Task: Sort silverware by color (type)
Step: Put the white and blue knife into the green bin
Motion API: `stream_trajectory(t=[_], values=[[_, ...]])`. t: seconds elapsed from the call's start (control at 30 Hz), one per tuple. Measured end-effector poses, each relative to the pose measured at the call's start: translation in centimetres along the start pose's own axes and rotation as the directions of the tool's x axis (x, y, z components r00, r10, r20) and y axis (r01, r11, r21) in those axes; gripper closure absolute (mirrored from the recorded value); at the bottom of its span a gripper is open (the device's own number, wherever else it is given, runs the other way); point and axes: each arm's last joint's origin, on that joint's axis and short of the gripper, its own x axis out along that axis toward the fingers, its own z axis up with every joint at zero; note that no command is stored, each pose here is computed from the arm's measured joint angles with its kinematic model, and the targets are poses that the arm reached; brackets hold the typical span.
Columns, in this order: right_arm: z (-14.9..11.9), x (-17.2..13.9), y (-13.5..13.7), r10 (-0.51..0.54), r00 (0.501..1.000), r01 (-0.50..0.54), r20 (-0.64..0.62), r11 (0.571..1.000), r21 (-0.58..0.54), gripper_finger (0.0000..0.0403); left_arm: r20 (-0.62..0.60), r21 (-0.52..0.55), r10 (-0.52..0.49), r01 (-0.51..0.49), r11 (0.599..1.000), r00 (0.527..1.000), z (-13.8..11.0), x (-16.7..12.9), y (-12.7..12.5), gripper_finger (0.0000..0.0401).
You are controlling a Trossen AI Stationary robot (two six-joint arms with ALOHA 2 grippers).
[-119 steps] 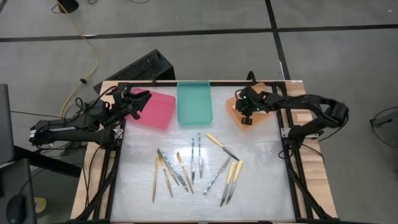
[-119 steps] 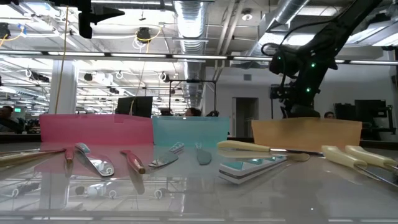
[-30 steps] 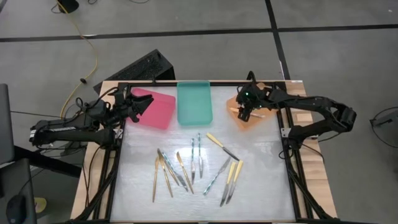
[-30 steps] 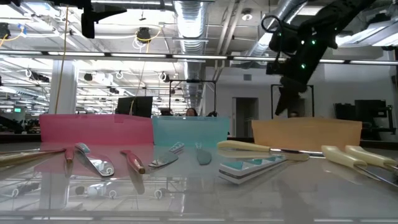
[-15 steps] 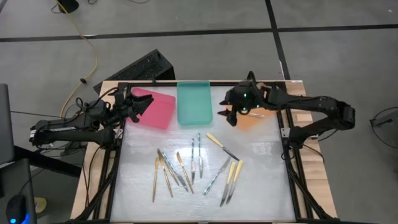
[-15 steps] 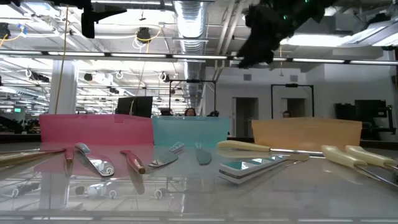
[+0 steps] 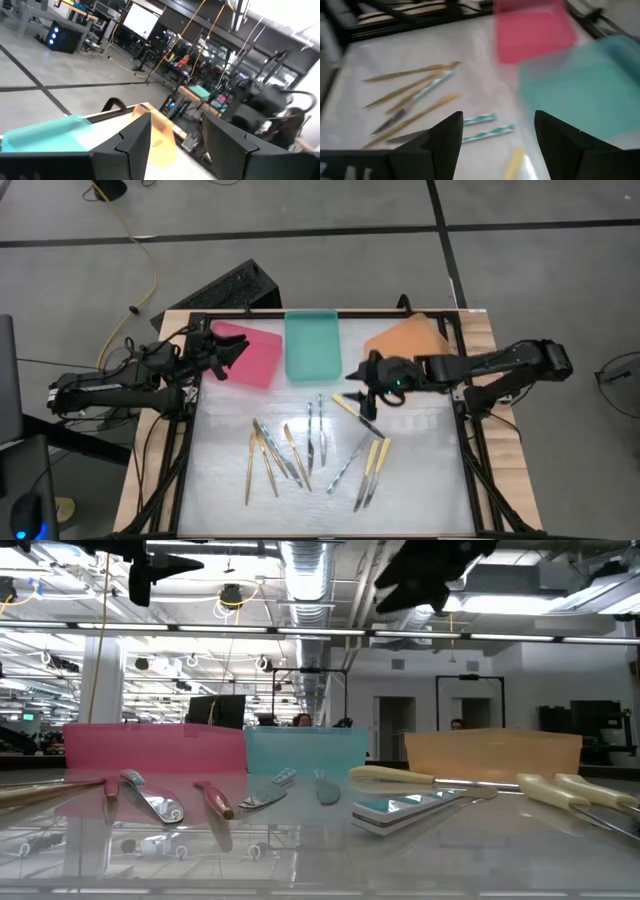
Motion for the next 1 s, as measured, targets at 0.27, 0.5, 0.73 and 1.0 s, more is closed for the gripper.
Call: stream_trajectory(t=[0.27,0.5,0.73,1.0], values=[[-1.2,1.2,5.3,0.172,0.985,-0.162,0.021,0.957,-0.24,0.0148,-0.047,0.032,0.027,-0.026,0.999,0.999,-0.5,0.0,0.3,0.0237],[-2.5,4.1,9.2,0.253,0.967,-0.248,-0.038,0.888,-0.387,0.0148,-0.127,0.029,-0.028,0.032,0.999,0.992,-0.9,-0.1,0.3,0.0237],[-3.9,6.8,12.2,0.37,0.907,-0.419,-0.202,0.73,-0.54,0.0148,-0.179,0.003,-0.075,0.076,0.997,0.981,-1.2,-0.1,0.2,0.0237],[-7.3,9.8,13.9,0.423,0.837,-0.547,-0.348,0.641,-0.539,0.0148,-0.19,-0.019,-0.065,0.062,0.998,0.98,-1.3,-0.1,0.3,0.0237]])
